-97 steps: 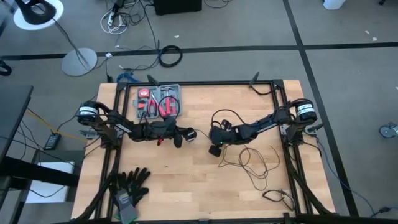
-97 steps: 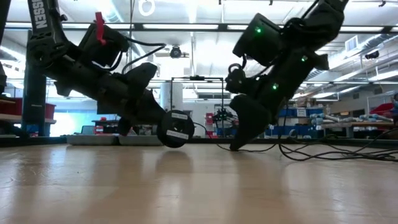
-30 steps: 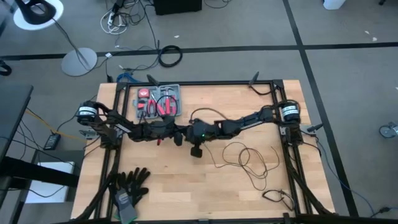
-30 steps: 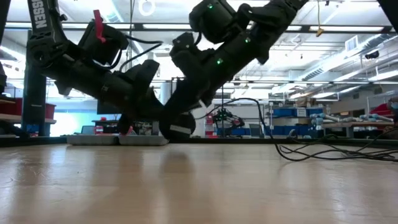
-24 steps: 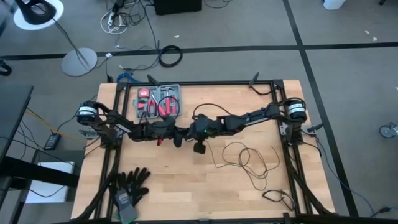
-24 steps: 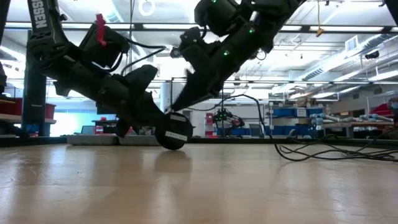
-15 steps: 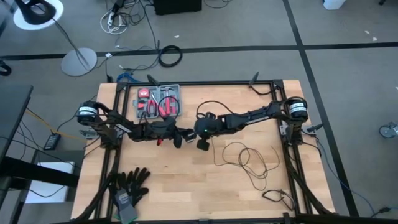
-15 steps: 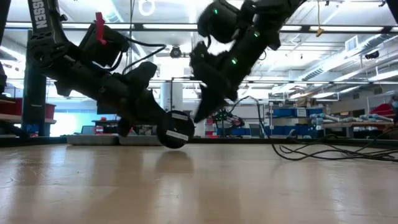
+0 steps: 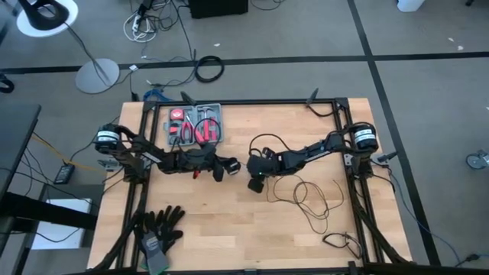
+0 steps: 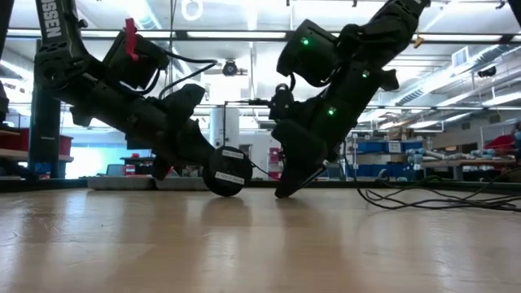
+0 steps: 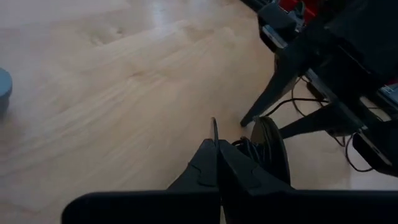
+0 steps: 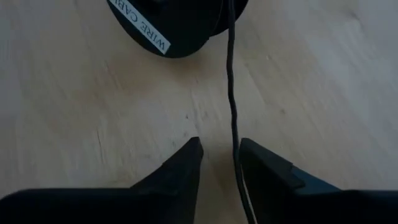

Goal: Coil cords
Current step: Coil the black wire onto the spool

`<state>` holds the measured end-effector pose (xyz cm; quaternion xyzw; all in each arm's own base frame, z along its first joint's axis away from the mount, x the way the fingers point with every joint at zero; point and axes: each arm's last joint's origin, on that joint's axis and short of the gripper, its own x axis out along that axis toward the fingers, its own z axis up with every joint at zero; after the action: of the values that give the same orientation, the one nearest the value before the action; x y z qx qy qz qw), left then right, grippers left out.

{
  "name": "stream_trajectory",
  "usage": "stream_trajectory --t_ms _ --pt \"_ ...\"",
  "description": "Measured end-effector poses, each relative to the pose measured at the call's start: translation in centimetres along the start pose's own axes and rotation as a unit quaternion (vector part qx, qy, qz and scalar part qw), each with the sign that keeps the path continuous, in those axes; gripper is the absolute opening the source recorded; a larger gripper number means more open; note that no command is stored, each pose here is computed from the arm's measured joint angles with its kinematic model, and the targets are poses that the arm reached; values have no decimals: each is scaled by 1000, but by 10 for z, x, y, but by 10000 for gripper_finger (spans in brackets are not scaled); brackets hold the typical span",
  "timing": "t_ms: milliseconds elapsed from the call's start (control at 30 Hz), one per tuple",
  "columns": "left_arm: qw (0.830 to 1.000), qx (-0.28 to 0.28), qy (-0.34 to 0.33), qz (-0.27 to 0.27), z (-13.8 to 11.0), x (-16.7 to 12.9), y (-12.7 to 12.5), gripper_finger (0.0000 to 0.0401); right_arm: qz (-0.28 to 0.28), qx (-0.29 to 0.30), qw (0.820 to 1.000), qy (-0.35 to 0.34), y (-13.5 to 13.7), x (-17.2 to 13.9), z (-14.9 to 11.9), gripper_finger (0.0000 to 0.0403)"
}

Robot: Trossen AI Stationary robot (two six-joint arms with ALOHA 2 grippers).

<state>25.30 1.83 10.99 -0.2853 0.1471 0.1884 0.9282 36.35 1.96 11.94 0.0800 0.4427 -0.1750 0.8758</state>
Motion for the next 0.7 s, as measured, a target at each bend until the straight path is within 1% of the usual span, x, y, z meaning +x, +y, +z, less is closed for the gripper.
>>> stream_trajectory --t_ms 133,300,467,533,633,700 --pt "1000 0 5 -4 0 0 0 0 -26 -13 1000 -8 5 -3 -3 125" --pt "1000 0 15 -21 0 -1 -1 0 -36 -22 999 -3 11 -5 -8 122" --pt "999 8 15 -44 3 -2 -4 0 -53 -5 999 -4 18 -8 -20 122" --pt "999 9 18 -49 2 -4 -3 0 -61 2 998 -13 22 -9 -27 122" --pt "998 6 -1 -69 2 -9 -2 0 -74 15 997 -31 28 -10 -40 121" --pt "997 0 -3 -72 -2 -16 3 0 -82 20 995 -50 32 -12 -47 118"
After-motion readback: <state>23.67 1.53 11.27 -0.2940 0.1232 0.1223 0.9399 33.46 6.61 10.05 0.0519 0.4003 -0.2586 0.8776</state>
